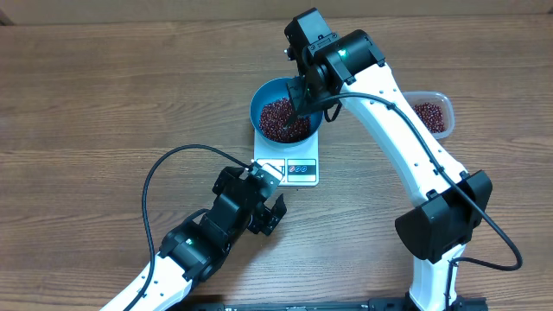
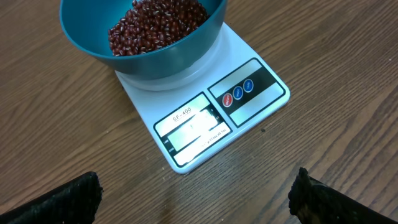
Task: Scoop item into bowl and weigh 150g on scale
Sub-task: 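Tilt the scoop with the right gripper to pour beans into the bowl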
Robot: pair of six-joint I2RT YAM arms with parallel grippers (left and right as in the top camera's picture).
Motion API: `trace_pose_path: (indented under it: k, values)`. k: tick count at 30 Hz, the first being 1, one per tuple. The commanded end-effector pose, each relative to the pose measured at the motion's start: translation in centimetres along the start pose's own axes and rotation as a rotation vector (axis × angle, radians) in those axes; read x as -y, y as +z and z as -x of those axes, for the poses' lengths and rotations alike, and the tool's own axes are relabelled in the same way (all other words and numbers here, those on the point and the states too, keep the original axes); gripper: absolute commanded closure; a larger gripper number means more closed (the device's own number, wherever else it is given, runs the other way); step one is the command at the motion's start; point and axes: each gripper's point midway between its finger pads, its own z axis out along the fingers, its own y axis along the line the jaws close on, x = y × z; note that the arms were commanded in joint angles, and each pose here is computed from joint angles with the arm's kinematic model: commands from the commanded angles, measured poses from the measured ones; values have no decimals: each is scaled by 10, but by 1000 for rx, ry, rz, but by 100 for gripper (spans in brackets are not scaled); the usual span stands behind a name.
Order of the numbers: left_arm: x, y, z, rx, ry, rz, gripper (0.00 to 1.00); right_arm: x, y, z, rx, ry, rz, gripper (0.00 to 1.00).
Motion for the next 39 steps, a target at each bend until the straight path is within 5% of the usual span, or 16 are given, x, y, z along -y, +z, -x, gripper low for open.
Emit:
trace_pose_path:
  k: [1,39]
  values:
    - [-3,-1,-1,2,8,14,0,1,-27,8,68,-4,-2,96]
    - [-3,-1,-1,2,8,14,0,-9,-27,1,35,-2,58,96]
